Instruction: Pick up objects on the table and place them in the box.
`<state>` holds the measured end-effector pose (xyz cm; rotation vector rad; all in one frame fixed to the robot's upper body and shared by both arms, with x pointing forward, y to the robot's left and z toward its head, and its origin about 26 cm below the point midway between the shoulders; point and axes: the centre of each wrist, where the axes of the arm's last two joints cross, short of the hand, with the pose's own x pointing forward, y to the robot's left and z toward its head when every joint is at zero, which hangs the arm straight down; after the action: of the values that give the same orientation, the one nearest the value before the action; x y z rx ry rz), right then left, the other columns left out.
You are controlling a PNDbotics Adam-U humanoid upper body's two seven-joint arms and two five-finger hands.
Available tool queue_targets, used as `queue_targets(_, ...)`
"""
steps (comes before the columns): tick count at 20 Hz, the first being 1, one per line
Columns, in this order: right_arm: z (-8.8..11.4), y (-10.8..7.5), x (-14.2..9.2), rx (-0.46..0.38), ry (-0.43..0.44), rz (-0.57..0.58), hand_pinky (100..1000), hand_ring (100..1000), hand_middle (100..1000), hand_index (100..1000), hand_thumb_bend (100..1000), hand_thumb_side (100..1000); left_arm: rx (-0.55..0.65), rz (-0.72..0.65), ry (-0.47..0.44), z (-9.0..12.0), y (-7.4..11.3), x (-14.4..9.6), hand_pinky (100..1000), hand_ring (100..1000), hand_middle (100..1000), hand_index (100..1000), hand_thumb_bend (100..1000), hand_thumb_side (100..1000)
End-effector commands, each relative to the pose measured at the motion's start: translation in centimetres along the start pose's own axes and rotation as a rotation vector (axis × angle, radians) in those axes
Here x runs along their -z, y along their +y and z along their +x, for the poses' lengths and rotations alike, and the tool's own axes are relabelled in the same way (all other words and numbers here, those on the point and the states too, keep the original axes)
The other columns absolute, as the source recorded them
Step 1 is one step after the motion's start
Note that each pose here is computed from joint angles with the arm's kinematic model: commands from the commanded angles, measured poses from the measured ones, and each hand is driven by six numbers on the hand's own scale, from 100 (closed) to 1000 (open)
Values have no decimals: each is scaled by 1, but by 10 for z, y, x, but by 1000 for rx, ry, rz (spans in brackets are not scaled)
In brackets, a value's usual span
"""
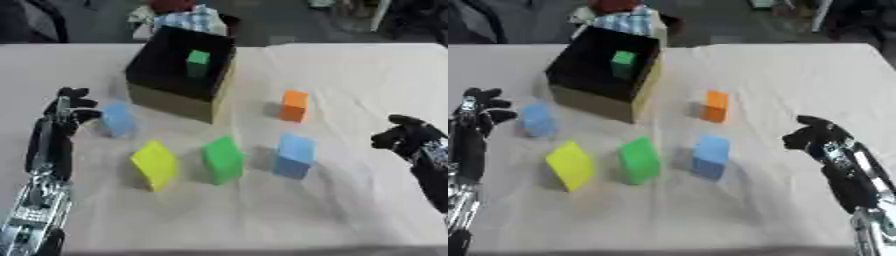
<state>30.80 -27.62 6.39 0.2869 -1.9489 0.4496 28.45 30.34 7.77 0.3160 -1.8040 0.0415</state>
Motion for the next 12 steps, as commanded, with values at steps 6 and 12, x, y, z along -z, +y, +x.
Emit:
queue_targets(6, 6, -3, 4, -20, -21, 7, 730, 711, 583, 815, 100, 706, 4, 3, -39, 9, 2, 4, 799, 592, 581, 774, 100, 916)
queue_targets(12, 7, -3, 4, -21, -21, 8, 730, 712, 583, 815, 100, 705, 28, -3, -64, 14, 4, 8, 807, 610, 597, 781, 100, 882)
